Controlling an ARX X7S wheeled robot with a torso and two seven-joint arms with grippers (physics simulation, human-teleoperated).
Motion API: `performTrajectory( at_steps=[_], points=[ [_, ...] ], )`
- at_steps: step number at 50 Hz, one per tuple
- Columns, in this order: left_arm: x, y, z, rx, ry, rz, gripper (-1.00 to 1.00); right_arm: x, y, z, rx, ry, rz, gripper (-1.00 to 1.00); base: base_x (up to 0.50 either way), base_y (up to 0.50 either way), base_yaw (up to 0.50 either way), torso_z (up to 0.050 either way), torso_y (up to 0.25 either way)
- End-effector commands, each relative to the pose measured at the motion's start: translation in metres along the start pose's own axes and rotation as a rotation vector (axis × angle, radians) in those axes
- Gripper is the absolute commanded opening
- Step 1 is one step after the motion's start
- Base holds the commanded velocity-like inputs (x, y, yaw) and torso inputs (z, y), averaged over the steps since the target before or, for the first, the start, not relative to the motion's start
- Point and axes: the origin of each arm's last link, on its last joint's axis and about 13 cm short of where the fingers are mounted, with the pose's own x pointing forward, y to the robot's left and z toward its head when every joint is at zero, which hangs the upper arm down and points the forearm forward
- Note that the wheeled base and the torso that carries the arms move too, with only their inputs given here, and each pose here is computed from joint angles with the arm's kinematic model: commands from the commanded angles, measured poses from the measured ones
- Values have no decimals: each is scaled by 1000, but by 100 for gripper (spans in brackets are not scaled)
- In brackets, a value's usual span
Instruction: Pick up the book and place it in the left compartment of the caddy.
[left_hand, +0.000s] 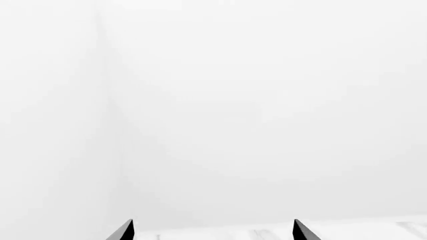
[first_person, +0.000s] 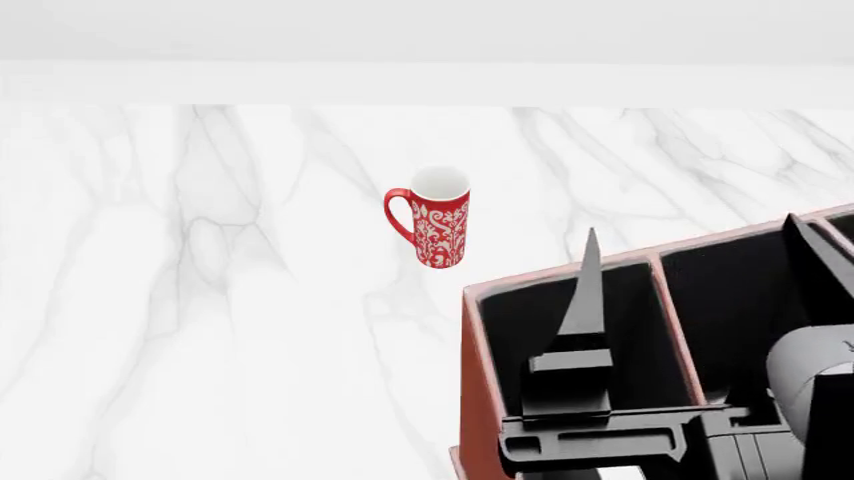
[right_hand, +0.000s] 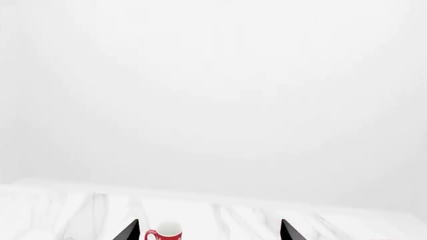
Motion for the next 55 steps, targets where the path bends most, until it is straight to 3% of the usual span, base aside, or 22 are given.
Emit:
performTrajectory(
  at_steps=[1, 55],
  points=[
    [-1, 0, 1, 0, -5, 0, 100, -7, 2, -2, -2, -44, -5, 100, 0, 0, 0, 0, 0],
    [-13, 3, 13, -9, -56, -4, 100, -35, 4, 7, -26, -237, -73, 100, 0, 0, 0, 0, 0]
  ],
)
